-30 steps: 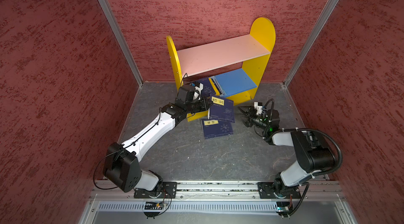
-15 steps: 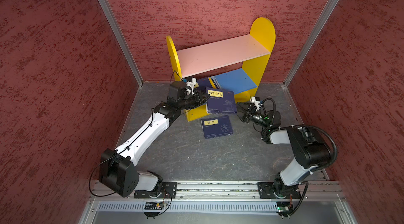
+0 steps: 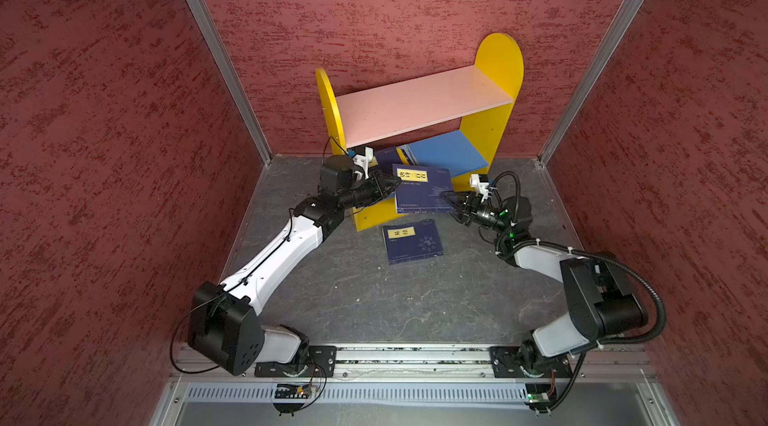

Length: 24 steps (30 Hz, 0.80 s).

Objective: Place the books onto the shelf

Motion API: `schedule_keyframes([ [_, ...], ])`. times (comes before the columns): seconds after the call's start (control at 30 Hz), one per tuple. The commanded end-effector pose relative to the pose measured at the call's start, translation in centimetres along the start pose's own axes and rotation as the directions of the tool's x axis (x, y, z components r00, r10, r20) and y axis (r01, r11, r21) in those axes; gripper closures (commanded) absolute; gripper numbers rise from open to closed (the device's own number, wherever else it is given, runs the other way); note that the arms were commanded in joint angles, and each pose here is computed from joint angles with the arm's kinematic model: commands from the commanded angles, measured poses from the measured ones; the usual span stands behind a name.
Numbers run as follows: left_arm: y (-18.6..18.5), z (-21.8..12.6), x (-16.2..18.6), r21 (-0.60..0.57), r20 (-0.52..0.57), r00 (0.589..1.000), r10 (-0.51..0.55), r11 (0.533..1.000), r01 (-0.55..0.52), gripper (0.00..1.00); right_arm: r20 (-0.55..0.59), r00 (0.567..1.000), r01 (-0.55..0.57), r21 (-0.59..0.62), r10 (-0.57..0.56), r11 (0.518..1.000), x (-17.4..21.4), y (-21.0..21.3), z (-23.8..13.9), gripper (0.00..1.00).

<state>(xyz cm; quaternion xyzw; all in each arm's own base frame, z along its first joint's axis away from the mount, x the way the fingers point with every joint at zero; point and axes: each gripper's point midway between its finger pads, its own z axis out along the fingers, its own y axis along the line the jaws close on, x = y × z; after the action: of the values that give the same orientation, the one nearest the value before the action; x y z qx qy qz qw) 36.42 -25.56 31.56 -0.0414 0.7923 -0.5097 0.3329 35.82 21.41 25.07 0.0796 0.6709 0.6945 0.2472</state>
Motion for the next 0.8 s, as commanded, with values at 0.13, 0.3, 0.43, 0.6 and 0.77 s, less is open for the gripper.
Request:
schedule_keyframes([
  [0.13, -1.6, -1.3, -2.5, 0.042, 0.116, 0.993, 0.029, 0.999, -0.034, 1.00, 0.027, 0.999, -0.018, 0.014, 0.018, 1.000, -0.3, -0.1, -0.1, 0.74],
  [0.3, -2.0, -1.8, -2.8, 0.037, 0.131, 0.990, 0.046, 0.998, -0.051, 0.99, 0.062, 0.998, -0.011, 0.036, 0.008, 0.999, -1.1, 0.4, -0.1, 0.86],
  [0.43, -2.7, -2.5, -2.8, 0.021, 0.136, 0.987, 0.090, 0.995, -0.093, 0.80, 0.058, 0.998, -0.005, 0.206, -0.007, 0.979, -2.4, -1.2, 0.3, 0.93],
  [0.6, -4.5, -4.4, -2.7, -0.029, 0.172, 0.965, 0.198, 0.980, -0.196, 0.29, 0.061, 0.995, 0.060, 0.233, -0.076, 0.971, -4.6, 0.2, 1.0, 0.93],
  [0.77, -6.3, -6.9, -2.6, -0.065, 0.214, 0.930, 0.300, 0.954, -0.293, 0.10, 0.074, 0.991, 0.099, 0.183, -0.114, 0.978, -7.2, 1.9, 2.8, 0.93],
])
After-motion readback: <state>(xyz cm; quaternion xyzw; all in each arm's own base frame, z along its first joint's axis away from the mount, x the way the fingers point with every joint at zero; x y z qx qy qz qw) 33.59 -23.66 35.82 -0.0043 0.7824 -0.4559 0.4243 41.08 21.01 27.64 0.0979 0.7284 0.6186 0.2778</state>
